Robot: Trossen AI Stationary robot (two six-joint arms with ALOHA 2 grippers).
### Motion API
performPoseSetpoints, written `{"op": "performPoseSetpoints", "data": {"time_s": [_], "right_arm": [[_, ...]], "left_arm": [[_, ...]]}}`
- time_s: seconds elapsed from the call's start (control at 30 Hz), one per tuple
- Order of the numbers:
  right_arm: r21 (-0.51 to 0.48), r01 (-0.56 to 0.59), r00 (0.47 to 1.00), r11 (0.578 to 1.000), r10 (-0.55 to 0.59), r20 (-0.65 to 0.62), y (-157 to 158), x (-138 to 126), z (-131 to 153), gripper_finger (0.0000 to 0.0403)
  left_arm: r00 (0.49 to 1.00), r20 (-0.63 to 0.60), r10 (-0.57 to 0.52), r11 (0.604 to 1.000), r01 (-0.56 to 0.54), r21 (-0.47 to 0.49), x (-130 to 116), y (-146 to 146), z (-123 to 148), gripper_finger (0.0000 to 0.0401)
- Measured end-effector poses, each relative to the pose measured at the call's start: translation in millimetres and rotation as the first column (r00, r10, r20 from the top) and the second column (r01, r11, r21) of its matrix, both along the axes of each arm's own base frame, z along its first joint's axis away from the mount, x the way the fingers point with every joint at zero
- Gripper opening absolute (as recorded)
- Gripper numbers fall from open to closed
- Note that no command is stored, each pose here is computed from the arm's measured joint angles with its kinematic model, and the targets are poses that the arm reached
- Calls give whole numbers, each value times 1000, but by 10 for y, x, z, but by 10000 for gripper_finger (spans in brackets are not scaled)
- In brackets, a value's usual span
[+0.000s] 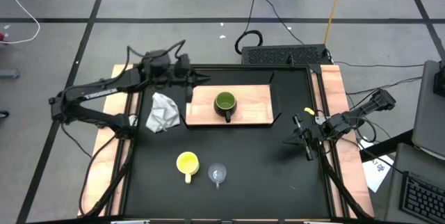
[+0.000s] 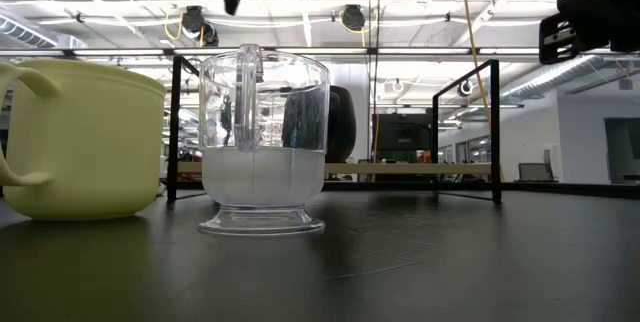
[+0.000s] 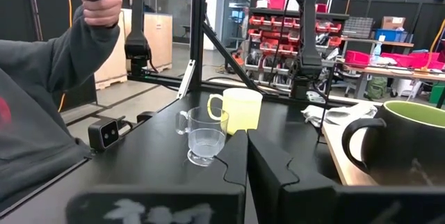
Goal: Stack small to large cups/mugs on shelf
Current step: Put the black mug on the shelf
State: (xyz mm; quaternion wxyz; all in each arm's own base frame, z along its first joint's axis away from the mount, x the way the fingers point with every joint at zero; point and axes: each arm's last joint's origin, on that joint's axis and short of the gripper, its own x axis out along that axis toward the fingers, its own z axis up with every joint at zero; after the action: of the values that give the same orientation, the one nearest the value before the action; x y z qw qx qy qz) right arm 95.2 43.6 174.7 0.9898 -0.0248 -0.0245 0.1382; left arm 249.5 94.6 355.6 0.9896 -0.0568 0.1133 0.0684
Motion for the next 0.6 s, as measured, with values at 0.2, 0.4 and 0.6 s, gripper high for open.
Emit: {"op": "performPoseSetpoints", "data": {"time_s": [0.2, 0.4, 0.6], "right_arm": [[-2, 0, 1000, 1000, 0, -3, 0, 0, -4, 0], [7, 0, 1000, 1000, 0, -5, 0, 0, -3, 0], [13, 0, 1000, 1000, 0, -7, 0, 0, -3, 0]], "left_arm": [[993, -62, -96, 993, 92, -70, 298, 207, 31, 33], [975, -168, -143, 982, 118, -149, 531, 453, 30, 33], [934, -332, -130, 980, 71, -184, 697, 599, -36, 33]]}}
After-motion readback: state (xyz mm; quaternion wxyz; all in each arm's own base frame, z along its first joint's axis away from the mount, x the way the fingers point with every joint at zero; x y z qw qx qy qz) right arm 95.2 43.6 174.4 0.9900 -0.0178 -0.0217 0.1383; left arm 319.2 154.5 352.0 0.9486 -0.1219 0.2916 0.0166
